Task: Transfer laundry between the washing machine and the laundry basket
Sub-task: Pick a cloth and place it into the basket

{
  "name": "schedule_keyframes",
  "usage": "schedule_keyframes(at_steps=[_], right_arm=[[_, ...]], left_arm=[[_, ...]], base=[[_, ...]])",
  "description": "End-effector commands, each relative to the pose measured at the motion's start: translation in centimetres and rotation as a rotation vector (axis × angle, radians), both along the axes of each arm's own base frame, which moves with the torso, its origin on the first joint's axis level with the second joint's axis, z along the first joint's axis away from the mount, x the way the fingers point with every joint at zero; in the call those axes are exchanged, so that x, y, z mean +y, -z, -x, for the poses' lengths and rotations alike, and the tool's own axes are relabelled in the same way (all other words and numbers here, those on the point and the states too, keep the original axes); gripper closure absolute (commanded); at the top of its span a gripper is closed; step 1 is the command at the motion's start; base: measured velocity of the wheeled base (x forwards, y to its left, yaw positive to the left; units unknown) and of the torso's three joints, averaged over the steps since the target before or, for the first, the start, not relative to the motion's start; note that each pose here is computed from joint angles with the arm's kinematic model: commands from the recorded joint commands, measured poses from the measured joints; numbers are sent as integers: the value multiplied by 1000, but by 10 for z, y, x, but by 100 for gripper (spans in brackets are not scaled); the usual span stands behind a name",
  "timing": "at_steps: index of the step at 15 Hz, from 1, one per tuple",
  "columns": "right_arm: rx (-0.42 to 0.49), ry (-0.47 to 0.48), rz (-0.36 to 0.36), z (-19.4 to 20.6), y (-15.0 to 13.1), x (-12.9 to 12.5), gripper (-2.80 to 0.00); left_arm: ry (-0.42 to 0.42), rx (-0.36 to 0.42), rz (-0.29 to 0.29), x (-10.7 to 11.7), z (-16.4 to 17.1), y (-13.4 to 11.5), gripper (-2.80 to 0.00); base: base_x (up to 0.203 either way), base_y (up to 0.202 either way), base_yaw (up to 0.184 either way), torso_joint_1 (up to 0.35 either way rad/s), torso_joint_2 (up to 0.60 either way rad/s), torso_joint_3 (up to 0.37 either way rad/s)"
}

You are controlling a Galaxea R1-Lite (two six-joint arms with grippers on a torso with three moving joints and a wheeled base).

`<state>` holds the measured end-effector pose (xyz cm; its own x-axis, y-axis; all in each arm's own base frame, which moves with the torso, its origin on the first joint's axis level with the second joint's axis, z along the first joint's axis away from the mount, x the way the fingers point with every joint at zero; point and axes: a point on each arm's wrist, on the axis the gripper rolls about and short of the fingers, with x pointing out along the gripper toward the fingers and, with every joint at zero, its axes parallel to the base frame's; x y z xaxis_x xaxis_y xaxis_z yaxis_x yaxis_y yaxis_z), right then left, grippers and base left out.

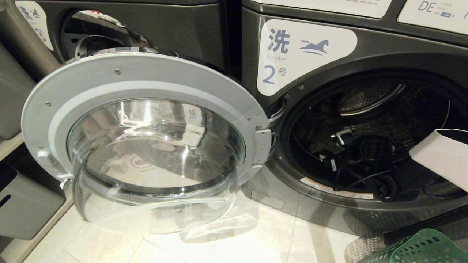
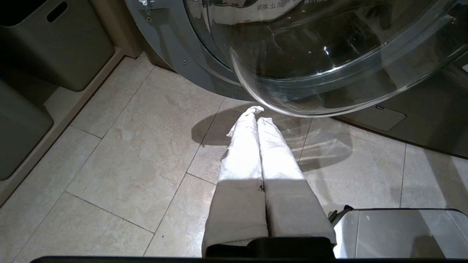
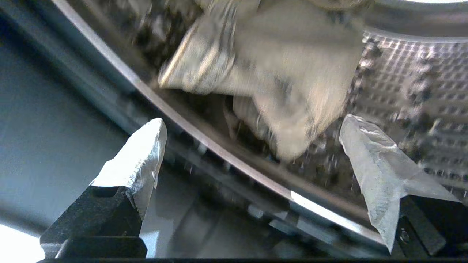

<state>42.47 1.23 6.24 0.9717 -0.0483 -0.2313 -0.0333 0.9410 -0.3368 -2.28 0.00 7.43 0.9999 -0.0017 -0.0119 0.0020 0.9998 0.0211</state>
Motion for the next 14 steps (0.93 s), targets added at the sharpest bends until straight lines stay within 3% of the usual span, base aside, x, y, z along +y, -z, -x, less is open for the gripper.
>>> schedule_keyframes(at_steps=[1,14], right_arm=[[7,-1,1,8,-6,0,-280],[-9,60,-3,-18,12,-7,-280]], left_arm=[[0,0,0,0,0,0,0],[0,0,0,0,0,0,0]], base=[[0,0,0,0,0,0],[0,0,0,0,0,0]])
